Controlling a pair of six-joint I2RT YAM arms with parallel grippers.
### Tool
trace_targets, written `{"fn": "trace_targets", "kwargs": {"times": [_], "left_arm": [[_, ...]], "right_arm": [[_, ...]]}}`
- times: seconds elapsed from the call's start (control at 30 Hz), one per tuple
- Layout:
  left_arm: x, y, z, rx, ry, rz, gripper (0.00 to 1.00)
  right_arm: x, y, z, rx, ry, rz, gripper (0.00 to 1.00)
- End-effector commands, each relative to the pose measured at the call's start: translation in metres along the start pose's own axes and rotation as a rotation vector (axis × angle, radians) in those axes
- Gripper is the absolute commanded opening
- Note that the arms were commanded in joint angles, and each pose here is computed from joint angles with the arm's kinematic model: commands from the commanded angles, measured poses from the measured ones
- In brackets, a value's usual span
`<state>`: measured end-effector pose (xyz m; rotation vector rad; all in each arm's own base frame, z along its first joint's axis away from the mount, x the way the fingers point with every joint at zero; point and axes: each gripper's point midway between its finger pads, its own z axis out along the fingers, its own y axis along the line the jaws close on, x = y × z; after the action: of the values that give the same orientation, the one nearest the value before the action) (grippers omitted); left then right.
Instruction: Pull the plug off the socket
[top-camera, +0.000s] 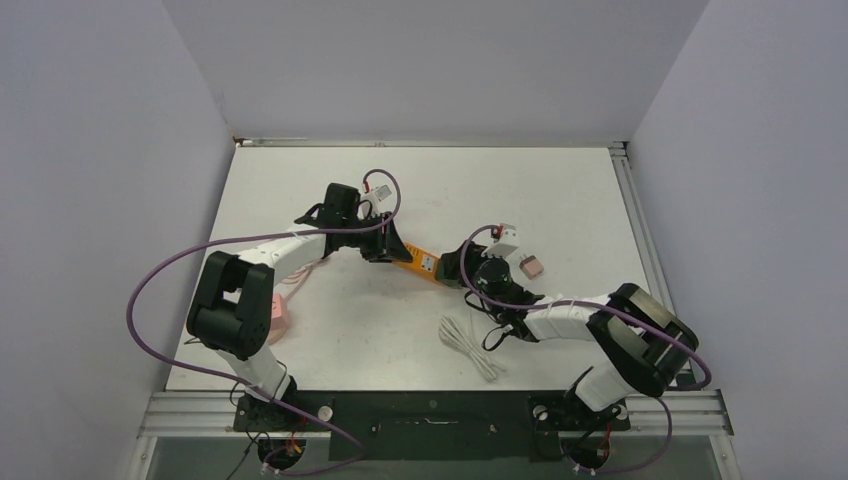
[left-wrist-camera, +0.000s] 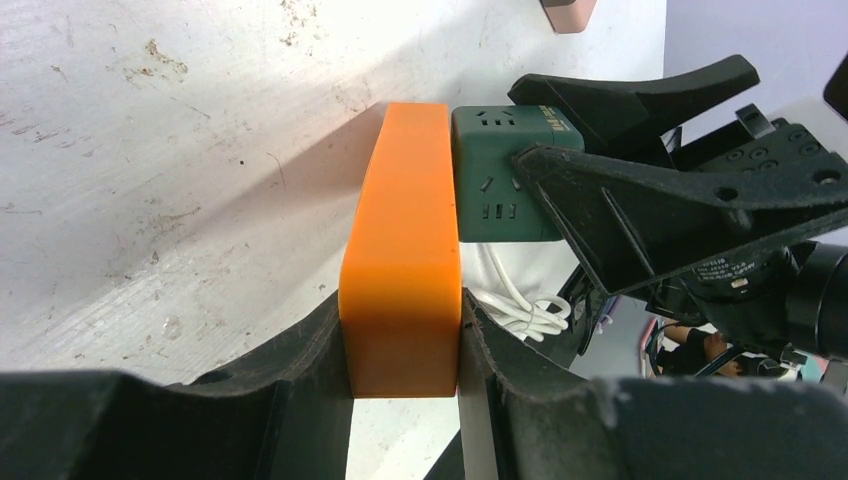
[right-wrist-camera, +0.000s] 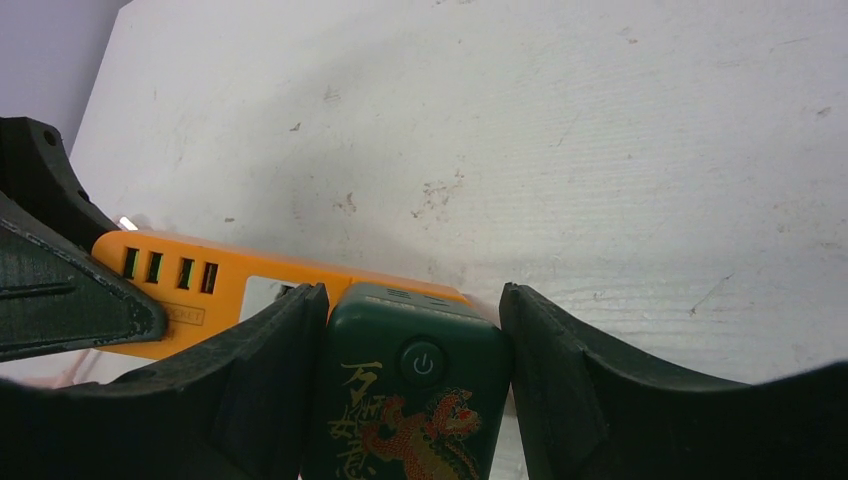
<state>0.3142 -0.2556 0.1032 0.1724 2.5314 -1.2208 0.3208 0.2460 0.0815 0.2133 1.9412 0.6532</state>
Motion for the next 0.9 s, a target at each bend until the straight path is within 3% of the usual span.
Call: {"fn": "trace_targets", "kwargs": {"times": [0.0, 0.2, 0.53, 0.87], "left_arm": [[-0.006, 0.009, 0.001, -0.062, -0.009, 0.006, 0.00], [-0.005, 0.012, 0.002, -0.074, -0.004, 0.006, 0.00], [-0.005, 0.019, 0.000, -0.123, -0.005, 0.024, 0.00], [-0.005, 0.026, -0.002, -0.201, -0.006, 0.067, 0.00]], "right_arm": [[-0.009, 0.019, -0.010, 0.022, -0.073, -0.065, 0.05], [-0.013, 0.016, -0.019, 0.089, -0.110, -0.094, 0.05], [-0.015, -0.008, -0.003, 0.020, -0.015, 0.092, 0.05], [-0.025, 0.023, -0.025, 0.080, -0.115, -0.051, 0.05]]}}
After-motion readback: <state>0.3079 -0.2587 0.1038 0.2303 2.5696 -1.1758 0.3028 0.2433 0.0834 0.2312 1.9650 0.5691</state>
